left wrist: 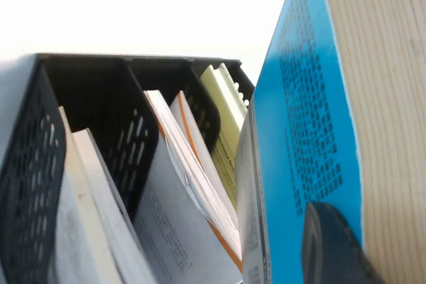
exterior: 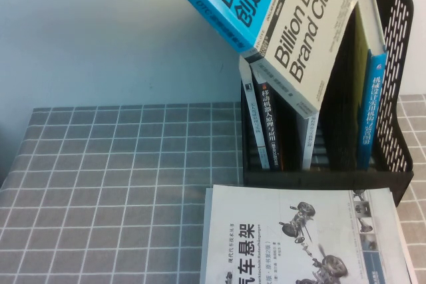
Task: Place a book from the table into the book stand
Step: Place the book on the book shelf
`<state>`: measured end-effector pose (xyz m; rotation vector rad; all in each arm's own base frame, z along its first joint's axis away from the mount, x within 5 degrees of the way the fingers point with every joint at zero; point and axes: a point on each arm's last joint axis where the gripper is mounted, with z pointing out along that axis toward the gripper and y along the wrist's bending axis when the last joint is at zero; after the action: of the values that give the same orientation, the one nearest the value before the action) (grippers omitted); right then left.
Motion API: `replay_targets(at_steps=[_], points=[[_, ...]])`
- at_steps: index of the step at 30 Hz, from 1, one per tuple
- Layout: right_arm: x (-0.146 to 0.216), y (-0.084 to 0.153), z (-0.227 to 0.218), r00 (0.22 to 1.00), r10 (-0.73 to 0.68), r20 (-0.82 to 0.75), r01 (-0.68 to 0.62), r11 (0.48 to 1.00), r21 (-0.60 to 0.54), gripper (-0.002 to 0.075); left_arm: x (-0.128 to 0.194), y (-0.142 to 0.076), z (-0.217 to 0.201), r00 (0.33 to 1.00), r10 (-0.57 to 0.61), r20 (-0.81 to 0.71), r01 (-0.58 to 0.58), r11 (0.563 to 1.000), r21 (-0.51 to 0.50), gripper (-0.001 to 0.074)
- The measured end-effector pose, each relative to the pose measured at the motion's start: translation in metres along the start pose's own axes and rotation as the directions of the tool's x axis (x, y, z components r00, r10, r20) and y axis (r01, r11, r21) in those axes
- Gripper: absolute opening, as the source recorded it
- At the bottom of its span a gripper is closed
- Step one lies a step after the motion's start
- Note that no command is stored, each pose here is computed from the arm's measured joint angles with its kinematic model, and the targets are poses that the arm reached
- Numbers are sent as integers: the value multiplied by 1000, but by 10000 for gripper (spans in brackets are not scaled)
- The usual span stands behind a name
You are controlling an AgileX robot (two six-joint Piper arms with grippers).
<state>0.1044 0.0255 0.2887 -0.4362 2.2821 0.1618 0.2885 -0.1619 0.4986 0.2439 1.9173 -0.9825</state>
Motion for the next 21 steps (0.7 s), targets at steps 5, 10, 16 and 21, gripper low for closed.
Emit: replay_targets(at_steps=[5,10,16,21], points=[[0,0,0,1000,15,0,-15,1000,0,-3,6,-7,14,1000,-26,-5,26,999,27,183],[0,0,0,1000,19,0,-19,1000,0,-3,12,-14,24,1000,-27,-9,27,998,52,183],[2,0,1,1000,22,-14,-22,1000,-5,-3,1,-18,16,999,17,34,-17,1000,7,183],[12,1,8,998,30,-49,-31,999,-12,-3,-11,-16,7,995,34,90,-25,995,-99,183]])
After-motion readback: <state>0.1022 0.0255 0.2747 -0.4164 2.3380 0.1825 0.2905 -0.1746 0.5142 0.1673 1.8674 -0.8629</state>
